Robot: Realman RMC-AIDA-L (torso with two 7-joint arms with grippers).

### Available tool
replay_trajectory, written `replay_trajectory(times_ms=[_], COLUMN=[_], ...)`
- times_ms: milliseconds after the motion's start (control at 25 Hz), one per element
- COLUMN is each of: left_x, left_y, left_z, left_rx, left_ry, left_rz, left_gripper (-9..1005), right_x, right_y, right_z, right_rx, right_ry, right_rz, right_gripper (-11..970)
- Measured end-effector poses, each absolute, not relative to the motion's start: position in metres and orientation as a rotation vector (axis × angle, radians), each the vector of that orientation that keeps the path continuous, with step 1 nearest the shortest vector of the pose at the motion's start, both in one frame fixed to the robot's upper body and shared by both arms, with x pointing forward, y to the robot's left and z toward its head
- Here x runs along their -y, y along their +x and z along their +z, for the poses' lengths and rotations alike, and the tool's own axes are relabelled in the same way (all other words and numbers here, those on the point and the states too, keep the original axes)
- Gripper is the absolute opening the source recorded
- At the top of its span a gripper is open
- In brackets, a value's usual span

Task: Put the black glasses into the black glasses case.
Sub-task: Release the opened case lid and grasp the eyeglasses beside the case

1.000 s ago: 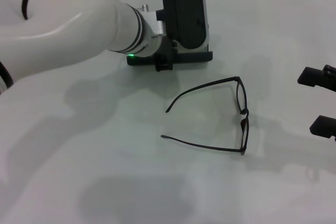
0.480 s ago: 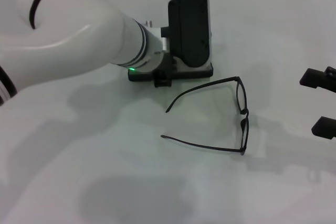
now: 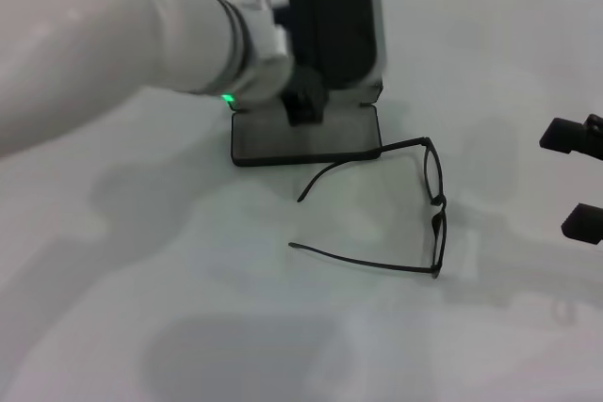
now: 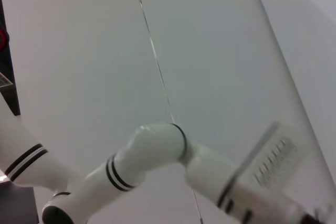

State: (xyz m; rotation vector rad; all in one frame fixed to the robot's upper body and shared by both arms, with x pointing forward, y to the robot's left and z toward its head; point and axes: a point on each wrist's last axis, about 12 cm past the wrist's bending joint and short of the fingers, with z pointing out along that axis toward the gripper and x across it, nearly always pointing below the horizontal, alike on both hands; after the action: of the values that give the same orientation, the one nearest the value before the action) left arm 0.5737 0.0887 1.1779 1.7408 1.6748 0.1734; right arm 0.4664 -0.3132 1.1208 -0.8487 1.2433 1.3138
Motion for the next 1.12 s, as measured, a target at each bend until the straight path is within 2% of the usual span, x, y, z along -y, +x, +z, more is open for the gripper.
replay_trajectory(times_ms=[120, 240, 440, 600, 720, 920, 1120], left_x=[-0.099, -0.111, -0.137, -0.167, -0.191, -0.236, -0.267], left_y=[0.571, 0.568, 0.568, 0.573, 0.574, 0.568, 0.559], left_z=[1.197, 1.21, 1.213, 1.201, 1.18, 1.157, 1.148], left_rx=[-1.684, -1.686, -1.658, -1.635, -1.577, -1.496, -1.457], left_ry=[1.653, 1.518, 1.333, 1.149, 1.028, 0.886, 0.816], left_rz=[0.137, -0.033, -0.318, -0.539, -0.701, -0.887, -1.019], left_gripper=[57, 56, 56, 55, 55, 56, 63], right_x=[0.317, 0.325, 0.346, 0.36, 0.365, 0.369, 0.357], right_y=[0.468, 0.472, 0.477, 0.478, 0.481, 0.492, 0.507], right_z=[1.122, 1.123, 1.128, 1.136, 1.138, 1.15, 1.169], right_rx=[-1.266, -1.315, -1.373, -1.405, -1.441, -1.621, -1.791], right_ry=[-0.845, -0.815, -0.754, -0.749, -0.749, -0.801, -0.907], right_rz=[1.309, 1.28, 1.203, 1.181, 1.156, 1.099, 1.028], right_gripper=[855, 853, 850, 847, 845, 842, 834])
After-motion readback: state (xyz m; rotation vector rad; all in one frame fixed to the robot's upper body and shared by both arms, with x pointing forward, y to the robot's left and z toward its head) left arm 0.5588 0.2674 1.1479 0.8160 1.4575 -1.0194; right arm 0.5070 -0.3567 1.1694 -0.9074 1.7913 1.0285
